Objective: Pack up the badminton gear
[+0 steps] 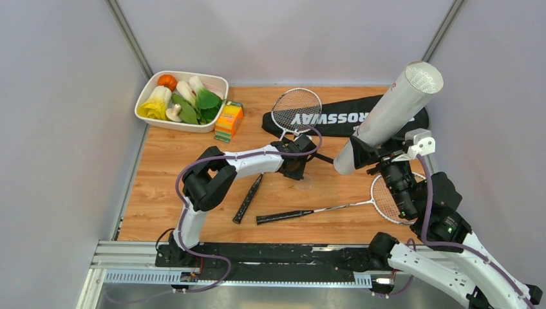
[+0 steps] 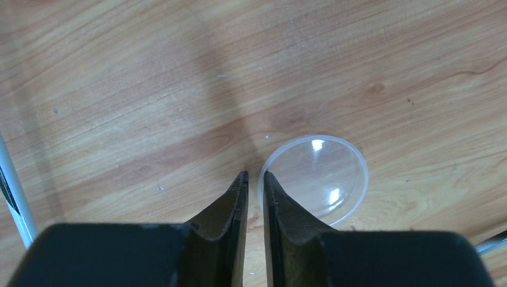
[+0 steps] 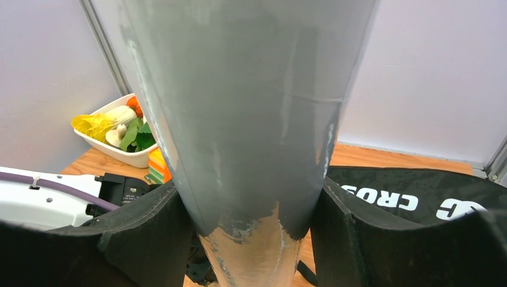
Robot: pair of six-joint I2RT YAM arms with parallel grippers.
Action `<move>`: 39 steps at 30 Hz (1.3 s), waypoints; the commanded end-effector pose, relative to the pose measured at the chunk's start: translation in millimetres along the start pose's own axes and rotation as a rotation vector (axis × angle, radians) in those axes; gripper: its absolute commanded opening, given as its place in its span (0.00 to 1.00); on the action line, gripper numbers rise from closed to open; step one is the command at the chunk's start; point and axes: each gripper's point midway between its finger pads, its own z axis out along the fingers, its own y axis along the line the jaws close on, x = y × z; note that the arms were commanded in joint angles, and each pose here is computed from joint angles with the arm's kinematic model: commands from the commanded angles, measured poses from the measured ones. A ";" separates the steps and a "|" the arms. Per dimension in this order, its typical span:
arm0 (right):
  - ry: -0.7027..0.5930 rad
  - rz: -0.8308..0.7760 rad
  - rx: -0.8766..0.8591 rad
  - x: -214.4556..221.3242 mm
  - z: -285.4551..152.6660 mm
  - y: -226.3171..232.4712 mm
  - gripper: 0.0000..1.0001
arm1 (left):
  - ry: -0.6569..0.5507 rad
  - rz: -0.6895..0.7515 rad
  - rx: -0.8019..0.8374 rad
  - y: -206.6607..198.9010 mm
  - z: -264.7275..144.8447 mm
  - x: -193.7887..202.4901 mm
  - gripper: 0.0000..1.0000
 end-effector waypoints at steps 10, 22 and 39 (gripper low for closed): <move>-0.024 0.047 -0.031 -3.0 6.3 10.4 0.52 | -0.040 -0.012 0.027 -2.1 -20.7 -0.7 0.00; 0.064 0.040 -0.060 39.9 18.4 25.2 0.52 | -0.305 -0.191 0.152 30.2 -115.0 -56.0 0.00; 0.176 -0.324 -0.317 147.3 49.7 74.5 0.57 | -0.701 -0.393 0.219 165.9 -303.8 -77.6 0.00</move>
